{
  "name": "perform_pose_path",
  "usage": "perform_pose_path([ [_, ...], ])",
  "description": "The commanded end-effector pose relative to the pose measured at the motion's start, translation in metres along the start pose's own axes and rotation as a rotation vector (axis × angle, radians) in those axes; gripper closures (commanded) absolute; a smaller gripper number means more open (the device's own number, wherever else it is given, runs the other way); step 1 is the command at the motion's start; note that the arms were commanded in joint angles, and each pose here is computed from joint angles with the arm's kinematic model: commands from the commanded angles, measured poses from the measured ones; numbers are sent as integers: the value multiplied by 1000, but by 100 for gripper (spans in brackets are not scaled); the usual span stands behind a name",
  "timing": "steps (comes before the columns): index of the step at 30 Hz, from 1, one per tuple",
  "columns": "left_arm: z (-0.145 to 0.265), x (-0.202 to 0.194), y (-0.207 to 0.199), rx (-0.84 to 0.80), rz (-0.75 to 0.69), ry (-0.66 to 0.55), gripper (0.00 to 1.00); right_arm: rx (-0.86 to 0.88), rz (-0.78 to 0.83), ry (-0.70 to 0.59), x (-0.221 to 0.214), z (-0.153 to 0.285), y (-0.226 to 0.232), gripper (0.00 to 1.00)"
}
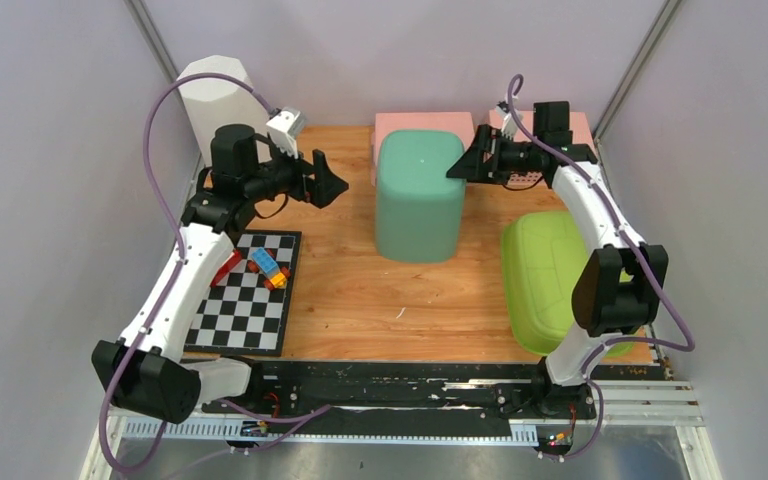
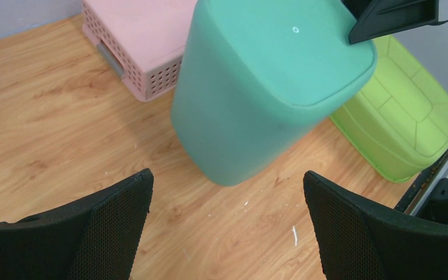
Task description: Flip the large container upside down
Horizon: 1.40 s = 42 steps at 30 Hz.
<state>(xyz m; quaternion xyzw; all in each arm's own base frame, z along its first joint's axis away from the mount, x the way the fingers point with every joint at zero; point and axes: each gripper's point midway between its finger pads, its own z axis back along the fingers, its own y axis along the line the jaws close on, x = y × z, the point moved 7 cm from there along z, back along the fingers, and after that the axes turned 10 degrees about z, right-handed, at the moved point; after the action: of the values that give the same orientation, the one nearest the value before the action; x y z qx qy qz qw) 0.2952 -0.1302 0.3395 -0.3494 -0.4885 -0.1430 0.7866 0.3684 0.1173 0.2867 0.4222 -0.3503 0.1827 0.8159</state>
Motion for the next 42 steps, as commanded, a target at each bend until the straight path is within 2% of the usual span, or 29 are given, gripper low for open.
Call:
perform_pose_path([
  [1,11,-6,3,3,-50,6,0,34,3,43,-5,-24,14,3],
  [15,36,10,-2,61,-266,-62,0,166,51,183,-30,-100,58,3],
  [20,48,12,-5,46,-420,-55,0,211,50,197,-32,-123,69,3],
  [24,54,5,-10,-27,-549,9,0,258,58,205,-31,-133,77,3],
  [28,51,-10,-17,-94,-702,107,0,269,70,184,-24,-125,75,3],
  [32,36,-29,-18,-25,-833,206,0,269,71,141,-14,-101,67,2],
  [38,21,-24,-17,55,-817,138,0,232,87,88,-17,-60,51,2],
  [42,11,-25,-21,37,-800,125,0,221,79,94,-33,-48,42,2],
])
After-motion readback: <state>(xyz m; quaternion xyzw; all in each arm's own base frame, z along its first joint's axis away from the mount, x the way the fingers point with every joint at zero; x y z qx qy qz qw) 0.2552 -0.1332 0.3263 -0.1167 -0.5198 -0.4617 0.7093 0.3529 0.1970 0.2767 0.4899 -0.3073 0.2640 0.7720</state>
